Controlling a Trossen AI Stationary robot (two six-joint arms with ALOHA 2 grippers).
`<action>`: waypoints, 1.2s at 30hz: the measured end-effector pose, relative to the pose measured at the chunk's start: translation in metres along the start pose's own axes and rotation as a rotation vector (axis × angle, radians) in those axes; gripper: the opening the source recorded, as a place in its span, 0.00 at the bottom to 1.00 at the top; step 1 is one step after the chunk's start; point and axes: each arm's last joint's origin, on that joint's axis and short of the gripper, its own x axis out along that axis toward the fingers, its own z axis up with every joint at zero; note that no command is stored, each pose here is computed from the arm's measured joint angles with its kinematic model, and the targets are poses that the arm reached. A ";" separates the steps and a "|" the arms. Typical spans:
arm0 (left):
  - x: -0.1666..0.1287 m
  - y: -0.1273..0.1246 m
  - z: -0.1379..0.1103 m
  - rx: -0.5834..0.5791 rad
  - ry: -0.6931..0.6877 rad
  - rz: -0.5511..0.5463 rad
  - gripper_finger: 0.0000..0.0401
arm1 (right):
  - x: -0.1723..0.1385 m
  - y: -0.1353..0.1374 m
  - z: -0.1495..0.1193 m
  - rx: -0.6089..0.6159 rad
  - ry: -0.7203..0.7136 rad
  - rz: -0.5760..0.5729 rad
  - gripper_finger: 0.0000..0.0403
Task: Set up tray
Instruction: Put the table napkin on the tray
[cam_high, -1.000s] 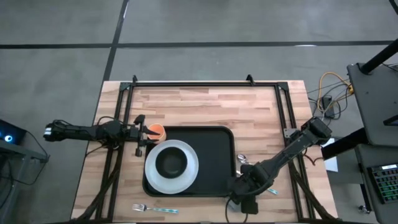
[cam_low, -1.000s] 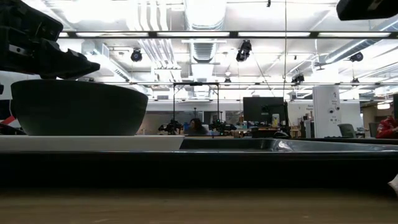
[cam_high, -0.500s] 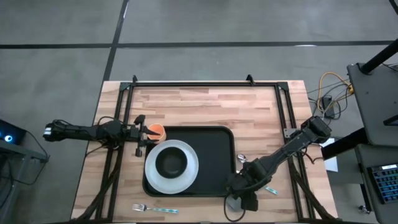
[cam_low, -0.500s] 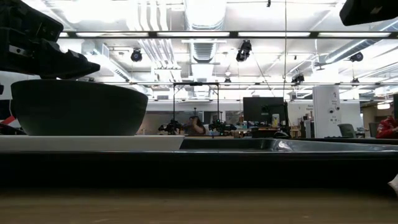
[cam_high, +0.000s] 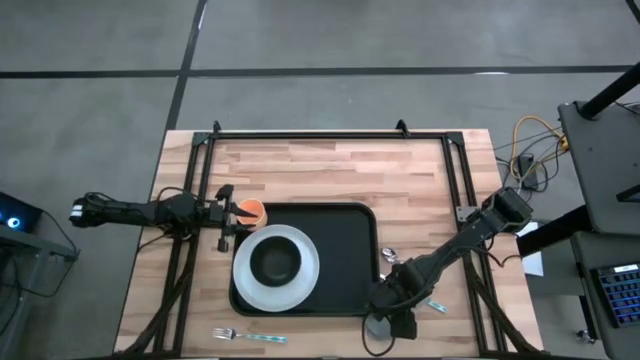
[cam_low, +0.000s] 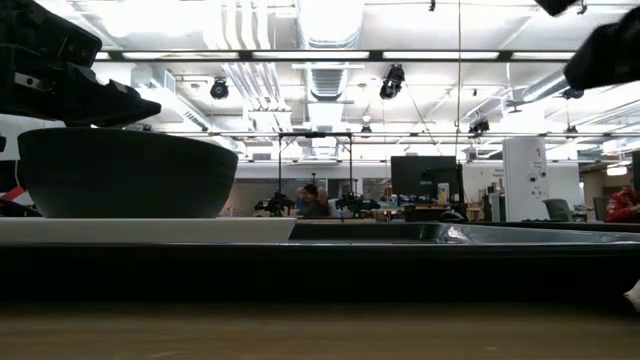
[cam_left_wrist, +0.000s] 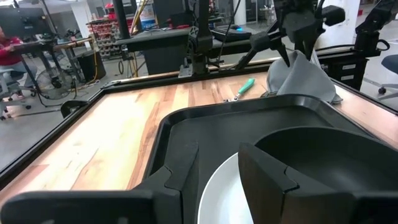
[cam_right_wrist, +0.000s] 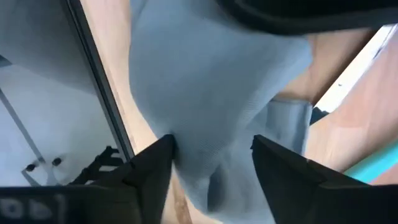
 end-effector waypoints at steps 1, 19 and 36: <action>0.000 0.000 0.000 0.000 0.000 0.000 0.23 | 0.001 -0.001 -0.001 -0.002 0.010 0.004 0.47; 0.000 0.000 0.000 0.000 0.000 0.000 0.23 | -0.010 0.031 -0.013 -0.397 0.013 0.163 0.02; 0.000 0.000 0.000 0.000 0.000 0.000 0.23 | -0.019 -0.002 0.014 -0.360 -0.183 -0.197 0.02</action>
